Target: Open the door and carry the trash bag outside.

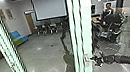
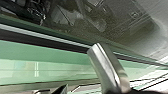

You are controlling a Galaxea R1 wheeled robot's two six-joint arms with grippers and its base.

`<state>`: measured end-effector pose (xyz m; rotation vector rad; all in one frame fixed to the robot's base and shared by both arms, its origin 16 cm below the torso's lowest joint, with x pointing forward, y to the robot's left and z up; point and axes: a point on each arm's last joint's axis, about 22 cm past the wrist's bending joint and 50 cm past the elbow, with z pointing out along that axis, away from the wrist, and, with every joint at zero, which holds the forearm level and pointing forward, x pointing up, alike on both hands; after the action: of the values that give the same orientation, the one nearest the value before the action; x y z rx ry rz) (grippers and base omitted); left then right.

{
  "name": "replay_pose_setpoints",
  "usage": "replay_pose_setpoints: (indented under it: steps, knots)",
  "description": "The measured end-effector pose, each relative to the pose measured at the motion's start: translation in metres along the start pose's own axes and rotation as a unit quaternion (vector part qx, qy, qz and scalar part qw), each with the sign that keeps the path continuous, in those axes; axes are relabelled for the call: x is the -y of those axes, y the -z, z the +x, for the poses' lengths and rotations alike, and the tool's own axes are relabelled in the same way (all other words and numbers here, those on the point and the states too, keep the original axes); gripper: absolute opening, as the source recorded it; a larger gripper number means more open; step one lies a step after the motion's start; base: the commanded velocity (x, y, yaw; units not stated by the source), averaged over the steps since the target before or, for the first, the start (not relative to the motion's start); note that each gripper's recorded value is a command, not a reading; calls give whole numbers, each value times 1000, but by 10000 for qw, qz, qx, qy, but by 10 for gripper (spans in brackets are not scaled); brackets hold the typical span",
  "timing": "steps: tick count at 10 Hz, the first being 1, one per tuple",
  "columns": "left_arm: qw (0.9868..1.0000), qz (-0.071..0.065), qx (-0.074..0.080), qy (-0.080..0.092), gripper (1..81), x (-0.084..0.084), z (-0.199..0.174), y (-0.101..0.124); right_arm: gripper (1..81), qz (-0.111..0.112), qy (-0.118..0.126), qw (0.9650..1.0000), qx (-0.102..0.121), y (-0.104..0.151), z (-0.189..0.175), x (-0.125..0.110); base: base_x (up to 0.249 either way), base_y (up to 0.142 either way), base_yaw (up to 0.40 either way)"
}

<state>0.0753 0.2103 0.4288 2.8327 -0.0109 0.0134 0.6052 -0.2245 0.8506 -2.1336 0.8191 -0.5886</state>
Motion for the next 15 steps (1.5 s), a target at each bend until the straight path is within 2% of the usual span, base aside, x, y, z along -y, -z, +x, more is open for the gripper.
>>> replay_pose_setpoints:
  steps: [3,6,9,12,15]
  knots:
    - [10000,-1,16,4,10,0,-2,0,811,229,-140,9996,-96,-1,-3,-2,0,0,0]
    - [10000,-2,38,7,10,0,-5,0,811,564,-320,9974,-298,-4,-6,-4,0,0,0]
    - [10000,-6,48,8,10,0,-5,0,811,615,-398,9968,-304,-3,-7,-5,0,0,0]
    - [10000,-7,42,10,10,0,-4,-1,811,155,-266,9995,65,6,-8,-6,0,0,0]
    - [10000,-16,45,14,10,-2,-5,-1,811,-289,-139,9991,269,11,-3,-8,0,0,0]
